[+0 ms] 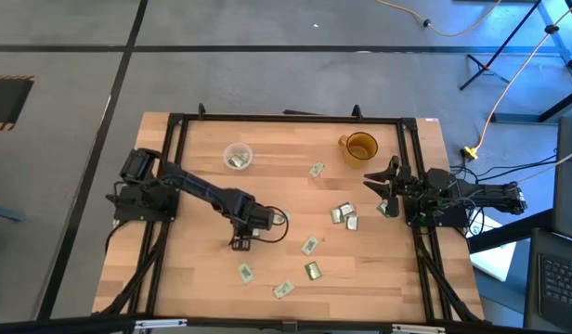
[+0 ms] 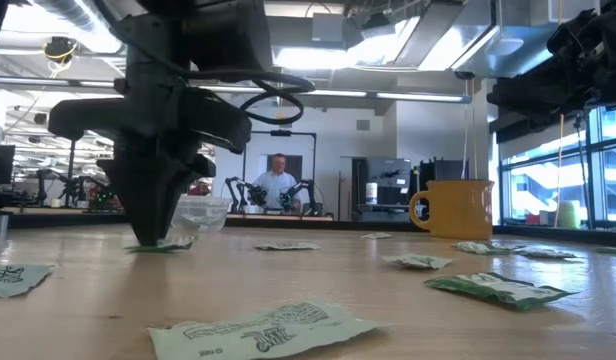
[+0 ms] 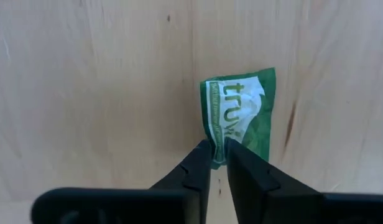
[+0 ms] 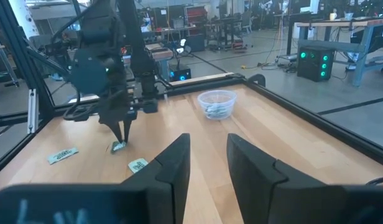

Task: Pick and place Stevia / Truvia into bins
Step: Put the truvia packet into the transparent container, then put the stevia packet into the transparent container

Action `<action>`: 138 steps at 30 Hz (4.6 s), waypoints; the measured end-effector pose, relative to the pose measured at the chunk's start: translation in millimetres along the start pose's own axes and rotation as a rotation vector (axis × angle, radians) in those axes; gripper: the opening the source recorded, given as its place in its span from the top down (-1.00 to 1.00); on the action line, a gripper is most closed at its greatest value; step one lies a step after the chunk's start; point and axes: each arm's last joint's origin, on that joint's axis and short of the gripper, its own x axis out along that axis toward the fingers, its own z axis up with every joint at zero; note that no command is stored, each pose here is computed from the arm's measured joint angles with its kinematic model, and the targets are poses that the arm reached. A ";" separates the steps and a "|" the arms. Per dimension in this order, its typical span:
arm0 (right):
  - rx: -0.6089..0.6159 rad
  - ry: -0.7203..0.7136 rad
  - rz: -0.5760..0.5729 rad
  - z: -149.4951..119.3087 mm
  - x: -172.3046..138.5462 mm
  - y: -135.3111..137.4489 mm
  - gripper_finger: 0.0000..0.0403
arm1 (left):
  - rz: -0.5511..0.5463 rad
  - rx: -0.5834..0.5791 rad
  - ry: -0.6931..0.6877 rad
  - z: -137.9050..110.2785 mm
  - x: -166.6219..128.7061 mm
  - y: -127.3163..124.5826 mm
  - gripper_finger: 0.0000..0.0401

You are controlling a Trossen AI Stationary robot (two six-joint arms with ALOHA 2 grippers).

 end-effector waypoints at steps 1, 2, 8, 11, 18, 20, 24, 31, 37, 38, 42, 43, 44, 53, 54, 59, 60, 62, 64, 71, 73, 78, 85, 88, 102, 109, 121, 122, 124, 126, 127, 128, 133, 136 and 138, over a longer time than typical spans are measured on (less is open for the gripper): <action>0.000 0.000 -0.001 0.0 0.0 0.0 0.45 | -0.004 -0.004 -0.007 -0.1 -2.3 1.0 0.82; 0.000 0.000 0.000 0.0 0.0 0.0 0.45 | -0.007 -0.007 -0.019 -0.4 -6.1 2.1 0.86; -0.001 0.000 -0.001 0.0 0.0 0.0 0.45 | -0.015 -0.028 -0.071 -5.6 -31.1 9.2 0.98; -0.001 0.000 0.000 0.0 0.0 0.0 0.45 | -0.011 -0.051 -0.097 -10.5 -47.3 16.6 0.98; -0.001 0.001 -0.001 -0.1 0.0 0.0 0.45 | 0.210 -0.265 -0.293 -27.8 -103.0 56.3 0.98; -0.001 0.000 0.000 0.0 0.0 0.0 0.45 | 0.288 -0.368 -0.331 -34.9 -115.4 73.1 0.98; -0.003 0.001 0.000 -0.1 0.0 0.0 0.45 | 0.362 -0.579 -0.373 -46.4 -129.1 110.3 0.98; -0.002 0.001 0.000 -0.1 0.0 0.0 0.45 | 0.269 -0.701 -0.295 -59.2 -121.6 170.4 0.98; -0.003 0.001 -0.001 -0.1 0.0 -0.1 0.45 | 0.182 -0.729 -0.203 -62.8 -100.2 200.3 0.98; -0.002 0.001 -0.001 -0.1 0.0 0.0 0.45 | 0.167 -0.729 -0.187 -62.6 -96.1 203.4 0.98; -0.004 0.001 0.000 -0.1 0.0 0.0 0.45 | 0.146 -0.731 -0.125 -60.9 -80.6 211.5 0.98; -0.004 0.001 -0.001 -0.1 0.0 0.0 0.45 | 0.148 -0.735 -0.113 -60.6 -77.6 213.2 0.98; -0.005 0.001 0.000 -0.1 0.0 0.0 0.45 | 0.150 -0.737 -0.101 -60.4 -74.7 214.5 0.98; -0.006 0.001 0.000 -0.1 0.0 0.0 0.45 | 0.184 -0.695 -0.077 -60.3 -71.6 216.1 0.78; -0.006 0.001 0.000 -0.1 0.0 0.0 0.45 | 0.202 -0.691 -0.086 -61.1 -74.9 215.7 0.74; -0.003 0.001 -0.001 -0.1 0.0 0.0 0.45 | 0.278 -0.664 -0.150 -66.7 -95.7 211.7 0.59; -0.001 0.001 0.000 -0.1 0.0 0.0 0.45 | 0.284 -0.663 -0.171 -67.9 -100.8 210.0 0.56; 0.003 0.000 0.000 0.0 0.0 0.0 0.45 | 0.295 -0.652 -0.223 -69.5 -111.7 205.1 0.53; -0.003 -0.005 0.000 0.5 0.0 0.1 0.45 | 0.314 -0.616 -0.315 -68.1 -124.8 198.7 0.50; -0.094 -0.075 -0.013 8.9 4.1 1.5 0.45 | 0.283 -0.411 -0.882 -73.9 -151.9 164.7 0.50; -0.097 -0.044 -0.042 12.0 7.5 1.9 0.45 | 0.253 -0.374 -0.994 -82.4 -151.0 153.9 0.50; -0.114 0.042 -0.055 30.2 23.2 7.5 0.45 | 0.207 -0.282 -1.224 -103.0 -136.7 131.3 0.50; -0.147 0.164 -0.064 51.4 54.3 17.2 0.45 | 0.117 -0.157 -1.375 -116.9 -108.1 110.1 0.50; -0.157 0.211 -0.068 51.1 65.1 19.6 0.45 | 0.016 -0.039 -1.350 -110.8 -101.8 95.9 0.50; -0.114 0.344 -0.091 32.2 86.8 22.1 0.45 | 0.082 0.107 -0.939 -44.1 -70.8 47.8 0.50; -0.118 0.356 -0.092 30.2 88.2 22.1 0.45 | 0.040 0.093 -0.727 -4.0 -43.2 35.5 0.50; -0.123 0.365 -0.092 29.4 87.9 21.9 0.45 | 0.044 0.051 -0.535 31.4 -10.8 30.5 0.50; -0.123 0.365 -0.092 29.4 87.9 21.9 0.45 | 0.044 0.047 -0.524 32.0 -8.5 30.6 0.50; -0.123 0.365 -0.093 29.4 87.9 21.9 0.45 | 0.043 0.036 -0.506 33.2 -3.8 30.7 0.50; -0.124 0.366 -0.093 29.3 87.8 21.9 0.45 | 0.042 0.022 -0.484 32.7 1.2 31.0 0.50; -0.124 0.369 -0.093 29.1 87.7 21.9 0.45 | 0.044 0.020 -0.474 32.6 4.1 31.2 0.50; -0.125 0.373 -0.094 28.7 87.6 21.8 0.45 | 0.046 0.020 -0.468 32.9 6.0 31.4 0.50; -0.124 0.377 -0.094 28.2 87.4 21.7 0.45 | 0.056 0.017 -0.437 32.4 11.9 32.0 0.50; -0.124 0.379 -0.094 28.1 87.4 21.7 0.45 | 0.060 0.017 -0.429 31.7 12.8 32.1 0.51; -0.124 0.380 -0.095 28.0 87.3 21.6 0.45 | 0.062 0.017 -0.425 31.3 13.2 32.2 0.53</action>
